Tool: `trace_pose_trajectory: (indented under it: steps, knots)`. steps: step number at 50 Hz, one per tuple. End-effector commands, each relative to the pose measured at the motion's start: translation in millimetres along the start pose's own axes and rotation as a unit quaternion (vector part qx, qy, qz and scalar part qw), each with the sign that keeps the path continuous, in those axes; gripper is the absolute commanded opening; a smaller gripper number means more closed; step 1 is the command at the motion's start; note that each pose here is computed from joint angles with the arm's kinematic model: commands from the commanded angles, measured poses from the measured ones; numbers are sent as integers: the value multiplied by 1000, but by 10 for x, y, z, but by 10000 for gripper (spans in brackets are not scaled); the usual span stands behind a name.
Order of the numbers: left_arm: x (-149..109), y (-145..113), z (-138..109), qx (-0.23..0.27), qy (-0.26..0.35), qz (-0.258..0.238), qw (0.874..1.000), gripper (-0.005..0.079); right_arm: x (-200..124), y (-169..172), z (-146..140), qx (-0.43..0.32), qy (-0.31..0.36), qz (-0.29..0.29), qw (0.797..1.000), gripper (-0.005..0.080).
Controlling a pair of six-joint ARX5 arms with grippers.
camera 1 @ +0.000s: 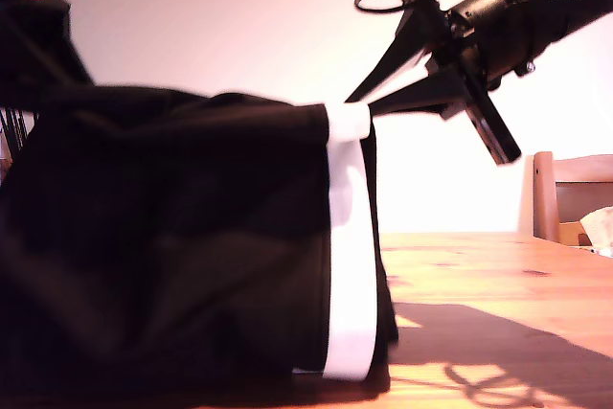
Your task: Fold the shorts in front of you. After folding it, place it to the left side.
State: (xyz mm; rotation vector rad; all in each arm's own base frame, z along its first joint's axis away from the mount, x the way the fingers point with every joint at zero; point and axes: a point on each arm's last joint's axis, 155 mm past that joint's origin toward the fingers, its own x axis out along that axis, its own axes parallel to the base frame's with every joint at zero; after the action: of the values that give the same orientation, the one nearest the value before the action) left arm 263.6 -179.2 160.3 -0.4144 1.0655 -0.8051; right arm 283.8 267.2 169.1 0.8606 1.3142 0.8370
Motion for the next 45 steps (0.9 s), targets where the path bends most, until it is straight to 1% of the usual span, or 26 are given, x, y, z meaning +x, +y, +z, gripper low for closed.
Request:
trace_pose_trajectory:
  steps: [1, 10, 16, 23, 28, 30, 35, 36, 45]
  knots:
    - [-84, -34, 167, 16, -26, 4, 1000, -21, -40, 58, 58, -7, -8, 8, 1000, -11]
    - [-197, -66, 362, 29, -52, 13, 998, -21, -55, 140, 86, -6, -9, 25, 1000, -11]
    - [-246, -58, 460, 37, -69, 17, 997, -21, -66, 248, 149, -22, -17, 44, 999, -11]
    - [-253, -30, 498, 41, -76, 24, 996, -21, -90, 264, 196, -16, -25, 48, 998, -11]
    - [-265, -31, 581, 54, -91, 27, 994, -21, -130, 244, 252, -15, -35, 47, 998, -11]
    - [-273, 2, 624, 59, -99, 37, 993, -21, -141, 213, 295, -14, -45, 39, 998, -11]
    - [-249, 58, 692, 64, -107, 45, 991, -21, -170, 169, 381, -14, -64, 29, 997, -11]
    - [-245, 94, 704, 63, -108, 53, 991, -21, -173, 158, 400, -14, -69, 26, 997, -11]
    - [-46, 307, 732, 46, -90, 58, 993, -21, -181, 95, 496, -16, -93, 8, 996, -11]
